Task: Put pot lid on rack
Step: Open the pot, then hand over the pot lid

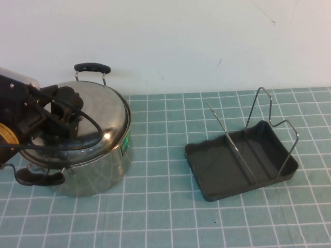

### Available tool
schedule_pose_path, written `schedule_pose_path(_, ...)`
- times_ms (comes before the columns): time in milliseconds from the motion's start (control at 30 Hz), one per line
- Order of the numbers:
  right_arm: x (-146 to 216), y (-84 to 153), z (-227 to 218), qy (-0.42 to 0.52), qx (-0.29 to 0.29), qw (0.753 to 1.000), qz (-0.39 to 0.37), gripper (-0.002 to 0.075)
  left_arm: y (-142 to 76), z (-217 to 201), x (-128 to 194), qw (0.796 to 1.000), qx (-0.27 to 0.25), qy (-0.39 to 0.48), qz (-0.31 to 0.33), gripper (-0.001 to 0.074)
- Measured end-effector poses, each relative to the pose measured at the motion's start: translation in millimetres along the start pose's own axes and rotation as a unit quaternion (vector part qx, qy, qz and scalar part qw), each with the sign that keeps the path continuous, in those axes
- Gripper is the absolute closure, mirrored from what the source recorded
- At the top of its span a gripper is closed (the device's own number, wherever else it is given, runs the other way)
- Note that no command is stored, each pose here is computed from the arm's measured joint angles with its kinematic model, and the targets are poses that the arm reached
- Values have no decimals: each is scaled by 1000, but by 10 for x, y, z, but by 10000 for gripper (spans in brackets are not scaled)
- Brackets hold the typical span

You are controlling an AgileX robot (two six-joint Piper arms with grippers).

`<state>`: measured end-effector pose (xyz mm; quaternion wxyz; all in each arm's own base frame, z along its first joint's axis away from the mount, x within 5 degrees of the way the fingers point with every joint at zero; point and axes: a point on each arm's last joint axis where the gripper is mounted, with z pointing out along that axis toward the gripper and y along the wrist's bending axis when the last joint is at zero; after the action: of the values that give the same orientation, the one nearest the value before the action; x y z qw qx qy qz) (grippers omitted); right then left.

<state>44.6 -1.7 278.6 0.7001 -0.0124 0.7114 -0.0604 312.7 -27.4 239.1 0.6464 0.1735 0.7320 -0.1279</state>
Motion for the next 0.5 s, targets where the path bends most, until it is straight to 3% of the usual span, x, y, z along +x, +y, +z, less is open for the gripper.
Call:
schedule_pose_path(133,-23,-3,0,-12,1,1000,3,727,-13,-37,-128,999,1,-43,-11,400)
schedule_pose_path(267,-163,-14,-42,-43,3,999,10,727,-56,-212,-472,992,-3,-126,-21,400)
schedule_pose_path(400,-456,-16,-111,-59,-12,998,23,727,-196,-504,-899,970,24,-242,5,400)
schedule_pose_path(500,-704,34,-159,-64,-65,996,19,727,-304,-700,-1116,951,44,-304,24,400)
